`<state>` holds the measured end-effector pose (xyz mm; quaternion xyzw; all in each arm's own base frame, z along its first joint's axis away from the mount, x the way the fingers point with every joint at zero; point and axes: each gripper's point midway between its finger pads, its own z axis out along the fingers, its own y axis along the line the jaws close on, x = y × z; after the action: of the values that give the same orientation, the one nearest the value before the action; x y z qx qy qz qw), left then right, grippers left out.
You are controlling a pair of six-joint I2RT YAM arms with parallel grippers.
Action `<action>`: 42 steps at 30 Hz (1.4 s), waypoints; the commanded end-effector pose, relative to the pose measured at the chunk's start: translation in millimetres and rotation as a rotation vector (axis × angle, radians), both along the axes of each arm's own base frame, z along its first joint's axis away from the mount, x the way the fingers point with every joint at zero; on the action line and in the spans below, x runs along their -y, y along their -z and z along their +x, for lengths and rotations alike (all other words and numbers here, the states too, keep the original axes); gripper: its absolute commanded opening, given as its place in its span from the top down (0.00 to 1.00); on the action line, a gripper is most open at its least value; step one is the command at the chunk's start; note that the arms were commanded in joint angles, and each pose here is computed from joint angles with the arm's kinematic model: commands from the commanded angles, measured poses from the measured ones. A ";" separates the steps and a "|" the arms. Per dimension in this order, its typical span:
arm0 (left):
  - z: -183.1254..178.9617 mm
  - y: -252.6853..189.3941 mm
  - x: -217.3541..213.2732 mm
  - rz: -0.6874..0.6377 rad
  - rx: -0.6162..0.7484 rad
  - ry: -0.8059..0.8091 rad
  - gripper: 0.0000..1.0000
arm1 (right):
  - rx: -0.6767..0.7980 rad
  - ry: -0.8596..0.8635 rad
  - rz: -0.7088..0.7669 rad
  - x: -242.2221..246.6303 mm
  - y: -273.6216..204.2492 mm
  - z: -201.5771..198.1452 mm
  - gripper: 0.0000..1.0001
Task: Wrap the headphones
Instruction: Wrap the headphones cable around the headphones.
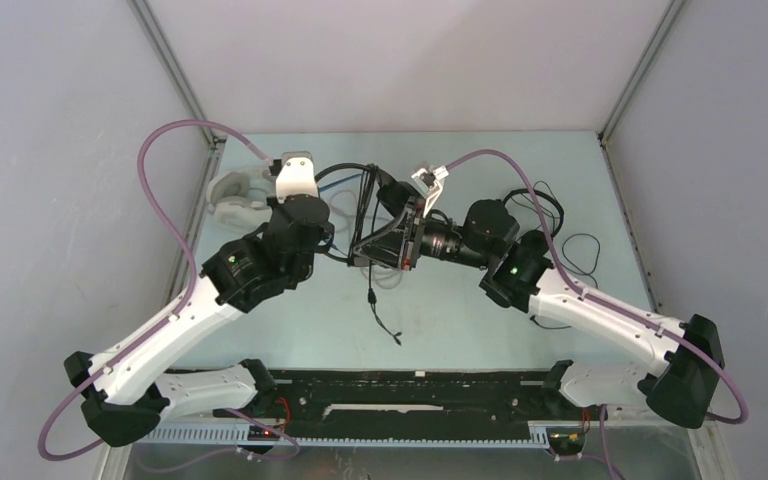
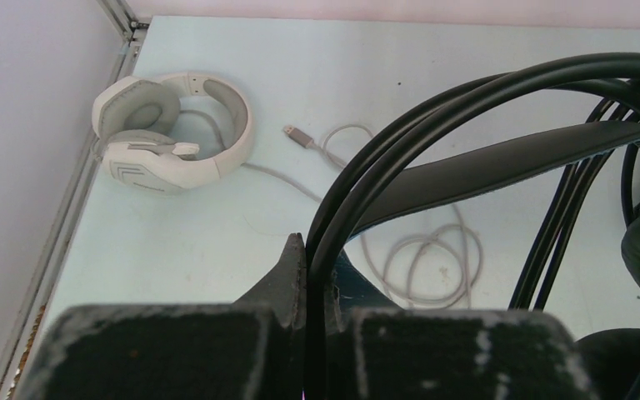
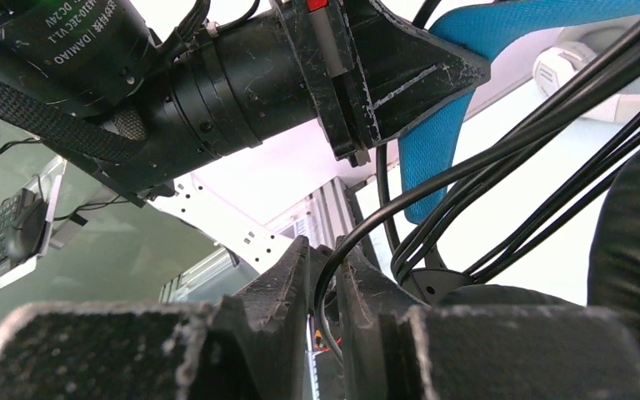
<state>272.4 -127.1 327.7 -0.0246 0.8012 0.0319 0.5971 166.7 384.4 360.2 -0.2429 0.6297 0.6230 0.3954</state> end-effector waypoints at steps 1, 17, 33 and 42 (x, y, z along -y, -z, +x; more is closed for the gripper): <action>4.6 -65.0 6.8 -0.310 0.168 -0.038 1.00 | 0.115 0.062 0.061 3.8 -33.4 3.9 0.81; 7.4 -58.5 25.9 -0.390 0.134 0.004 1.00 | 0.180 0.051 -0.025 -19.6 -26.9 1.4 1.00; -1.3 -84.1 19.3 -0.612 0.142 -0.026 1.00 | 0.218 0.199 -0.146 -1.9 -13.0 9.1 0.84; -0.9 -90.1 22.5 -0.684 0.161 -0.021 1.00 | 0.224 0.213 -0.124 -1.2 -21.0 5.8 0.81</action>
<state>265.2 -152.0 323.7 -0.1041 0.8199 -0.0886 0.5559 175.2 391.5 373.3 -0.2719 0.6367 0.5127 0.5078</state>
